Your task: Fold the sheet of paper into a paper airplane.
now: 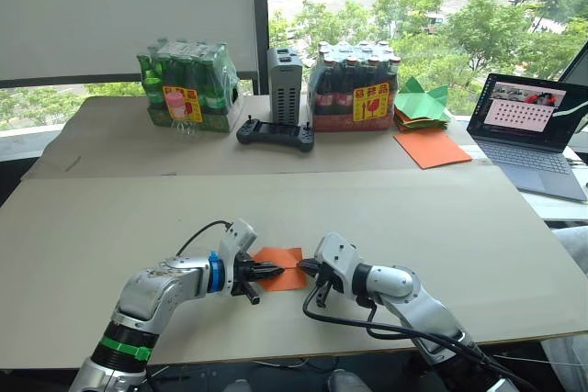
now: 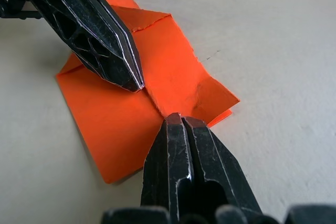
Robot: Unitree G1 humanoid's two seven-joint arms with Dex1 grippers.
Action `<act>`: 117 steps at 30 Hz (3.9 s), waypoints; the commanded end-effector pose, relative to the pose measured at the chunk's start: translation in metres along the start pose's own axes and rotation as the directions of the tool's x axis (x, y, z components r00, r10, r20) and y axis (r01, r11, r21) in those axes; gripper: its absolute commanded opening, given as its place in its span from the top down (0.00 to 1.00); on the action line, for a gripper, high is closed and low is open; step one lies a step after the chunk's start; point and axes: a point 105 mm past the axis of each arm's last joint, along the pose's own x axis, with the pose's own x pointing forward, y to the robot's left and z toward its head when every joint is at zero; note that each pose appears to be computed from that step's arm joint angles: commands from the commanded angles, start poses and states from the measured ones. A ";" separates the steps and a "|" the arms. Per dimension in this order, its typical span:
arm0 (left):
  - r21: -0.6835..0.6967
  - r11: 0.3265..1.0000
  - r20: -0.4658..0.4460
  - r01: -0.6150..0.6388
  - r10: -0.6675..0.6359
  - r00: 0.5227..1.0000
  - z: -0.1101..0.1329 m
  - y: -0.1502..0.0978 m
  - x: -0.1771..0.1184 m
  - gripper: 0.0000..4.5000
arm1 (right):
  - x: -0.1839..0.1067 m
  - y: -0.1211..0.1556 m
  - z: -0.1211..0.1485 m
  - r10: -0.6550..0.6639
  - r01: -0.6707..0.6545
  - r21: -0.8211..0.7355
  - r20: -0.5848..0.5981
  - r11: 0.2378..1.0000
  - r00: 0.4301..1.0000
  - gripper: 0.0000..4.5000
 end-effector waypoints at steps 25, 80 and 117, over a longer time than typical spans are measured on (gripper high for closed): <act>-0.186 0.970 0.072 -0.159 0.175 0.982 -0.005 0.038 -0.037 1.00 | 0.005 0.006 -0.013 0.049 -0.048 0.026 -0.050 0.999 0.998 0.99; -0.154 0.988 0.273 0.008 0.035 0.961 0.030 -0.004 -0.101 1.00 | -0.016 -0.043 0.044 -0.099 -0.010 0.440 0.225 0.898 0.969 0.41; -0.178 0.982 0.258 -0.058 0.104 0.961 0.022 0.003 -0.098 1.00 | 0.004 -0.037 0.039 -0.032 -0.074 0.597 0.165 0.799 0.986 0.41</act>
